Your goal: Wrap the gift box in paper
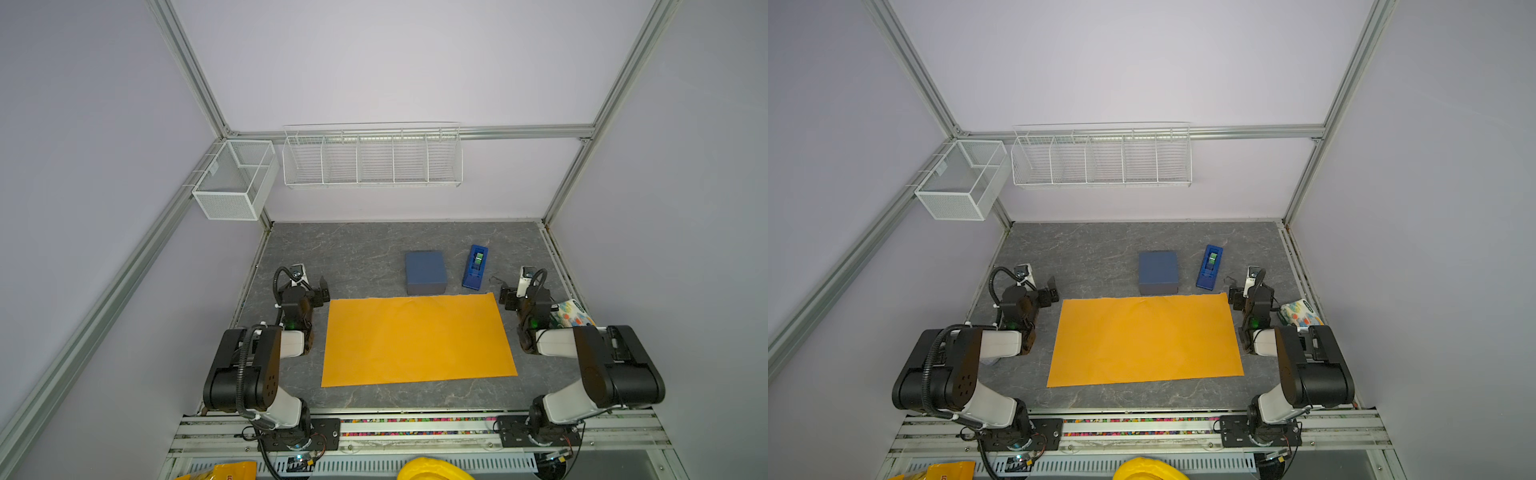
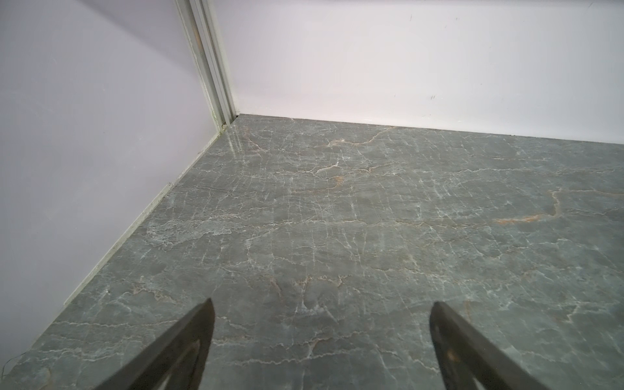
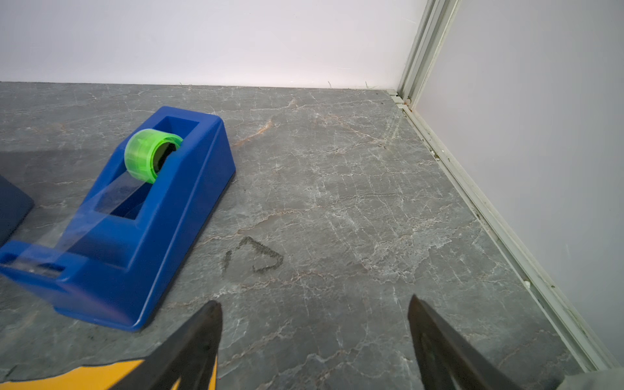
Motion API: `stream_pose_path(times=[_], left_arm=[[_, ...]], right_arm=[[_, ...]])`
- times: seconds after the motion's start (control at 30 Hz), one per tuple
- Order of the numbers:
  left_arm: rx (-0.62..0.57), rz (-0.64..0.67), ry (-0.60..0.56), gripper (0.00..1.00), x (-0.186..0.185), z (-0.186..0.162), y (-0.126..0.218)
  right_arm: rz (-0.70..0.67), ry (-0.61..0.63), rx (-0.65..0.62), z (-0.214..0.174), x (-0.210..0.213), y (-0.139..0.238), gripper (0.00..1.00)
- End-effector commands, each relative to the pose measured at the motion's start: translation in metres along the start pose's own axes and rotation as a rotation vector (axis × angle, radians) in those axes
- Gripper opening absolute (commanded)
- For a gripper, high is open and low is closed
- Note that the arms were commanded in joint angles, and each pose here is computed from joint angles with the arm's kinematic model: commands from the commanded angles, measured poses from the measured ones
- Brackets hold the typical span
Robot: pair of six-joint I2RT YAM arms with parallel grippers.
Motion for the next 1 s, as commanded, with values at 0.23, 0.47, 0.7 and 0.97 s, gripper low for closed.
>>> stream_pose_path(times=[0.23, 0.47, 0.7, 0.97], left_arm=[[-0.013, 0.027, 0.017, 0.99, 0.005, 0.001, -0.001], [-0.082, 0.080, 0.042, 0.99, 0.012, 0.024, 0.020], [0.051, 0.066, 0.180, 0.98, -0.003, 0.058, 0.033], [0.233, -0.230, 0.359, 0.94, -0.093, 0.070, 0.047]], right_arm=[[-0.007, 0.007, -0.021, 0.002, 0.000, 0.002, 0.89], [-0.019, 0.067, 0.021, 0.029, 0.005, 0.008, 0.89], [0.164, 0.050, 0.103, 0.092, 0.042, 0.027, 0.89], [0.563, -0.213, 0.321, 0.129, 0.119, 0.035, 1.00]])
Point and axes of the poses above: each gripper's point midway between its finger pads, its own y axis back along the fingers, its own x axis along the line the jaws close on, z = x × y, the point moved 4 cm from there along y, back along the fingers, and after that the axes turned 6 degrees about y, right-handed, at the moved point
